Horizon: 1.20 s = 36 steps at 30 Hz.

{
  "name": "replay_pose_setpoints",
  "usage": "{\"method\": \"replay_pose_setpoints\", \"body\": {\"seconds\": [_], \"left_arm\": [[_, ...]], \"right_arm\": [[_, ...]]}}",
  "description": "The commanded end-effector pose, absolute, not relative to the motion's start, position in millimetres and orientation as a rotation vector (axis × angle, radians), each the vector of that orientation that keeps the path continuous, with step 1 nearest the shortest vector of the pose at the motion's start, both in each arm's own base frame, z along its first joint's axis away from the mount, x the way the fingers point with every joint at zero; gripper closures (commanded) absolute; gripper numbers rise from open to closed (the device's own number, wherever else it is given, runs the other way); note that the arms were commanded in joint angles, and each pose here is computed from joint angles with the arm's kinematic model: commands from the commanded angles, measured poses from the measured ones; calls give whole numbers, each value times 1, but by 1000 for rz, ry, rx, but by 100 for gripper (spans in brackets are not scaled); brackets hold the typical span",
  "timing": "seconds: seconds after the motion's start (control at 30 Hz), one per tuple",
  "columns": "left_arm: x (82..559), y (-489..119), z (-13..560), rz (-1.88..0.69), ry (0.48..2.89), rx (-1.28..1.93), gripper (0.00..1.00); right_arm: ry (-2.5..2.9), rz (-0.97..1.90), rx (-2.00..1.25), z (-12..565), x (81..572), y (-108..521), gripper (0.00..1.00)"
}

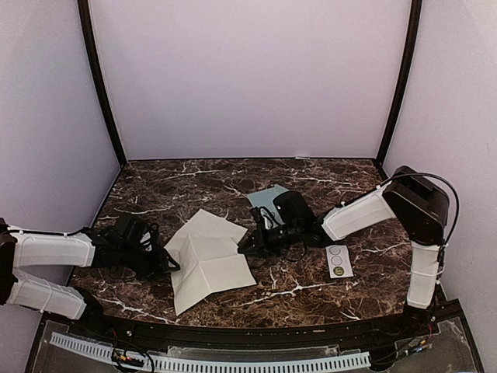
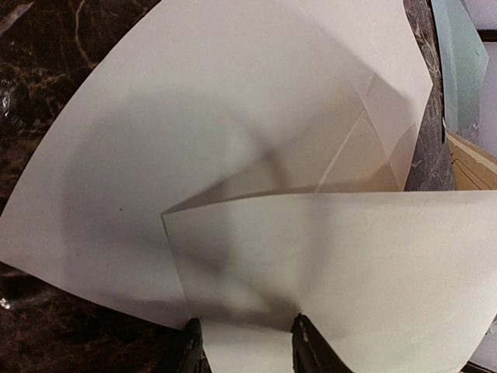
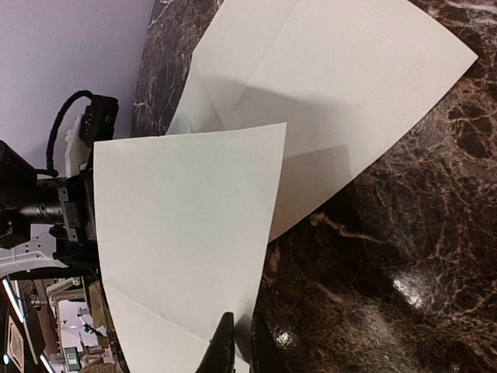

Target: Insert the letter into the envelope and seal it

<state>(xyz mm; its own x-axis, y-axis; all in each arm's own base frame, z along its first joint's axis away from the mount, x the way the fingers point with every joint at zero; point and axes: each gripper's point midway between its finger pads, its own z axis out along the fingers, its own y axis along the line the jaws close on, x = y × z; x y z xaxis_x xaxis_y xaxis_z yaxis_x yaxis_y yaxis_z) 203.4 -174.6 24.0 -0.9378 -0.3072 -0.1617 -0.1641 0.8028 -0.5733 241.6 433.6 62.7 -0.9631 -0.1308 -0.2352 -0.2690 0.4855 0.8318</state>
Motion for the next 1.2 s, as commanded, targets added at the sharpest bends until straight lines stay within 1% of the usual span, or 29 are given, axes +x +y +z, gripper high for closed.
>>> {"method": "replay_pose_setpoints", "body": {"seconds": [0.0, 0.17, 0.5, 0.63, 1.17], "left_arm": [[181, -158, 3, -727, 2834, -390, 61], [185, -163, 9, -777, 2805, -383, 61], [197, -175, 22, -833, 2765, -341, 61], [199, -179, 25, -856, 2754, -331, 61], [202, -186, 33, -905, 2724, -314, 61]], "right_arm": [[2481, 1595, -392, 92, 241, 440, 95], [2462, 1612, -444, 97, 237, 444, 95], [2369, 1678, -541, 126, 225, 459, 96], [2340, 1715, -572, 134, 221, 463, 92], [2297, 1784, -624, 145, 212, 480, 84]]}}
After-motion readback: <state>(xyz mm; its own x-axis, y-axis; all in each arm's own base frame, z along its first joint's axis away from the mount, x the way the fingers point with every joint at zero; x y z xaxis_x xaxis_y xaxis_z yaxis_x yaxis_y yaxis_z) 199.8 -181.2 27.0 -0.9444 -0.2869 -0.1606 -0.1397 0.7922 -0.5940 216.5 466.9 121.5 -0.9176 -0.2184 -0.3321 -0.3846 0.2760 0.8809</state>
